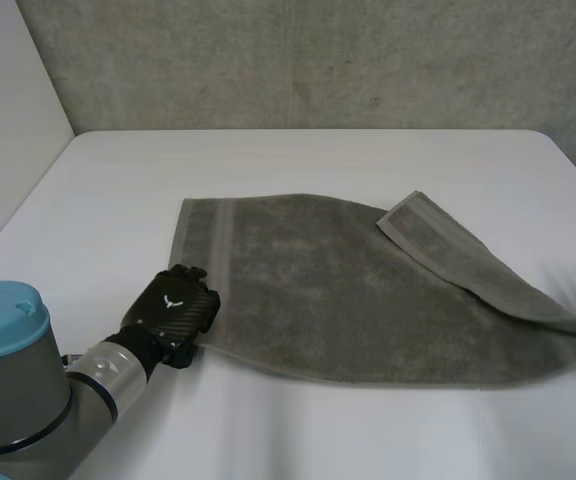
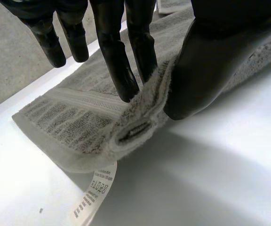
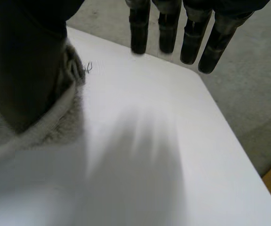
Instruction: Fold the towel.
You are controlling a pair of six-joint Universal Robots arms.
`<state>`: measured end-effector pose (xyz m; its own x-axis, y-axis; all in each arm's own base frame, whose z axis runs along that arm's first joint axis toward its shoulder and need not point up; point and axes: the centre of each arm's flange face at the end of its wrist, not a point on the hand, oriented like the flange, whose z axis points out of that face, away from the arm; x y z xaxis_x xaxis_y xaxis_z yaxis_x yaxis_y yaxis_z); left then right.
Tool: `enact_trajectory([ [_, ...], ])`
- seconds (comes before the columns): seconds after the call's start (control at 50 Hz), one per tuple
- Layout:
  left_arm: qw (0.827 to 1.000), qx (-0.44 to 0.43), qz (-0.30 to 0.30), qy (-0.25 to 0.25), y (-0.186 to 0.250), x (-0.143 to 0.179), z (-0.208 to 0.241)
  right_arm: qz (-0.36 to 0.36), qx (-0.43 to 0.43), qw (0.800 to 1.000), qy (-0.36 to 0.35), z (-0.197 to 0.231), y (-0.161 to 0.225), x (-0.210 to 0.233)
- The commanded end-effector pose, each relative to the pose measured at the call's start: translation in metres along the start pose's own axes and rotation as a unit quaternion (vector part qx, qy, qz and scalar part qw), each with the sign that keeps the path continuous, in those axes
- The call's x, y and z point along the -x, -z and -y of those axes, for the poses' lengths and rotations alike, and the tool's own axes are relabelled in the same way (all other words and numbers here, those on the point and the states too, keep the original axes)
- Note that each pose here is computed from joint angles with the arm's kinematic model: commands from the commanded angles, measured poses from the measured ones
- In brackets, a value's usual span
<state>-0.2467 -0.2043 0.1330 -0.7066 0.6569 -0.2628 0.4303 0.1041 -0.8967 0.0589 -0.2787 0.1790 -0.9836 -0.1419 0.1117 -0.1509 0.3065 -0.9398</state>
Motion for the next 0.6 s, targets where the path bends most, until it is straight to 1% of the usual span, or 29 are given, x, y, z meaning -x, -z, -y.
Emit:
enact_trajectory([
  [0.02, 1.0, -0.001, 0.0, -0.001, 0.001, 0.0, 0.001, 0.046, -0.013, 0.999, 0.02, 0.013, 0.005, 0.027],
  [0.14, 1.0, 0.0, 0.0, 0.0, 0.001, 0.0, 0.0, 0.07, -0.028, 0.996, 0.035, 0.024, 0.009, 0.041],
  [0.18, 1.0, 0.0, 0.001, 0.0, 0.001, 0.0, 0.0, 0.103, -0.031, 0.993, 0.045, 0.03, 0.013, 0.058],
  [0.2, 1.0, -0.002, 0.0, 0.0, 0.002, 0.0, 0.001, 0.103, -0.031, 0.993, 0.045, 0.03, 0.013, 0.058],
  [0.24, 1.0, -0.004, 0.002, -0.001, 0.003, 0.0, 0.003, 0.133, -0.029, 0.989, 0.05, 0.034, 0.014, 0.073],
  [0.3, 1.0, -0.007, 0.003, -0.001, 0.005, 0.001, 0.006, 0.146, -0.024, 0.988, 0.052, 0.033, 0.01, 0.079],
  [0.34, 1.0, -0.008, 0.002, -0.001, 0.007, 0.0, 0.006, 0.178, -0.013, 0.982, 0.054, 0.031, -0.002, 0.097],
  [0.36, 1.0, -0.01, 0.002, -0.001, 0.007, 0.0, 0.008, 0.178, -0.013, 0.982, 0.054, 0.031, -0.002, 0.097],
  [0.4, 1.0, -0.012, 0.002, -0.002, 0.008, 0.0, 0.008, 0.2, -0.009, 0.978, 0.057, 0.032, -0.018, 0.118],
  [0.46, 1.0, -0.012, 0.002, -0.002, 0.008, -0.001, 0.009, 0.208, -0.009, 0.976, 0.064, 0.032, -0.027, 0.127],
  [0.5, 1.0, -0.012, 0.002, -0.002, 0.008, -0.001, 0.009, 0.22, -0.005, 0.972, 0.078, 0.027, -0.049, 0.143],
  [0.52, 1.0, -0.012, 0.001, -0.002, 0.009, -0.001, 0.008, 0.22, -0.005, 0.972, 0.078, 0.027, -0.049, 0.143],
  [0.56, 1.0, -0.012, 0.002, -0.002, 0.009, -0.001, 0.008, 0.228, -0.004, 0.97, 0.084, 0.023, -0.073, 0.153],
  [0.58, 1.0, -0.011, 0.0, -0.002, 0.009, -0.001, 0.008, 0.228, -0.004, 0.97, 0.084, 0.023, -0.073, 0.153],
  [0.6, 1.0, -0.011, 0.0, -0.002, 0.009, -0.001, 0.008, 0.23, -0.001, 0.969, 0.088, 0.019, -0.083, 0.158],
])
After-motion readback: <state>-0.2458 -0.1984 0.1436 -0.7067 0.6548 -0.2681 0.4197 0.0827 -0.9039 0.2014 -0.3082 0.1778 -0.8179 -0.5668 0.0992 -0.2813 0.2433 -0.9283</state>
